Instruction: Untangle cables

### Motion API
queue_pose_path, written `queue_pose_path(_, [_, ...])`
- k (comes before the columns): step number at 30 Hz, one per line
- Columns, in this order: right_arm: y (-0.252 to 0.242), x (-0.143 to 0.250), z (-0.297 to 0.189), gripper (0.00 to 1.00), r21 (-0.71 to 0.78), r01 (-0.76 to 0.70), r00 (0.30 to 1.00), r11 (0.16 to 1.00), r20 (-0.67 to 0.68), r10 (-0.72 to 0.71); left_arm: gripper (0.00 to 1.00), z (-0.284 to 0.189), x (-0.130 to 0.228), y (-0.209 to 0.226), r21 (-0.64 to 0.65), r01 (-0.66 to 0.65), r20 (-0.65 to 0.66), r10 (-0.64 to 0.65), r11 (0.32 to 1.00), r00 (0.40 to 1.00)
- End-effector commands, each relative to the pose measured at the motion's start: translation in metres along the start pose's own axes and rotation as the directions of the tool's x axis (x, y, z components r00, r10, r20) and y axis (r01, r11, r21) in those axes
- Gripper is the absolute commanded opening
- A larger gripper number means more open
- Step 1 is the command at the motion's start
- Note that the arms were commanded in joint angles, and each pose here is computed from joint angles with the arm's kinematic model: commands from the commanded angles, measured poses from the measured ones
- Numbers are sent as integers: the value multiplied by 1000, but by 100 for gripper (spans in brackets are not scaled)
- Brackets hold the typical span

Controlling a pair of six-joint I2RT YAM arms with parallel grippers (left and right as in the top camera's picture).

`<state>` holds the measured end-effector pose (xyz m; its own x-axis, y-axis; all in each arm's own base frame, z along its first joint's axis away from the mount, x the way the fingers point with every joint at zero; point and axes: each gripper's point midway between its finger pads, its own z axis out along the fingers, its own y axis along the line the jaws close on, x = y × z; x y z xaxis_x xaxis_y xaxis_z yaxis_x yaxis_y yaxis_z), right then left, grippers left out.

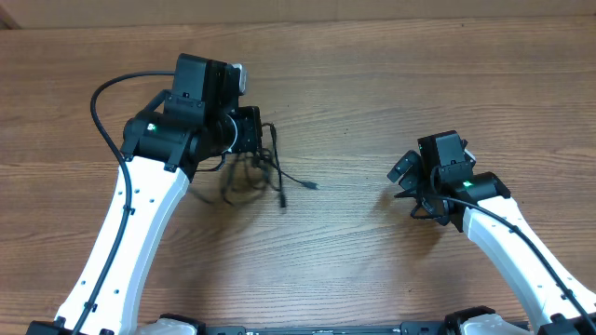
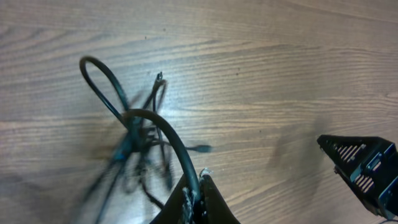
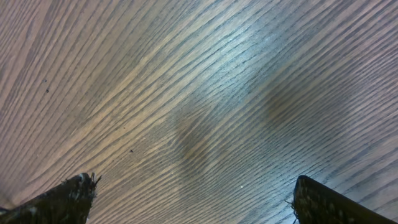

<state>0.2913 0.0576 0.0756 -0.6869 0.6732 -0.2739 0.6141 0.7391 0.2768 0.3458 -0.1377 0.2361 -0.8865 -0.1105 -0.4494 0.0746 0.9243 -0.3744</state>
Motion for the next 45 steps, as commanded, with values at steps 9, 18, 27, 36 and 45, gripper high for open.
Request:
queue_pose_path(9, [2,-4,-2,100,-4,-13,1000,1000,17,13,4,19,32,-11,-6,81,-90,-81,997,993])
queue_pose_path(18, [2,-4,-2,100,-4,-13,1000,1000,17,13,4,26,67,-18,-17,50,-198,-52,999,979])
queue_pose_path(27, [2,-4,-2,100,-4,-13,1000,1000,17,13,4,27,75,-54,135,33,-234,0,990,972])
queue_pose_path(36, [2,-4,-2,100,-4,-13,1000,1000,17,13,4,42,67,-55,112,0,-200,23,994,979])
queue_pose_path(45, [2,-4,-2,100,-4,-13,1000,1000,17,13,4,84,76,-38,8,79,-276,-73,997,958])
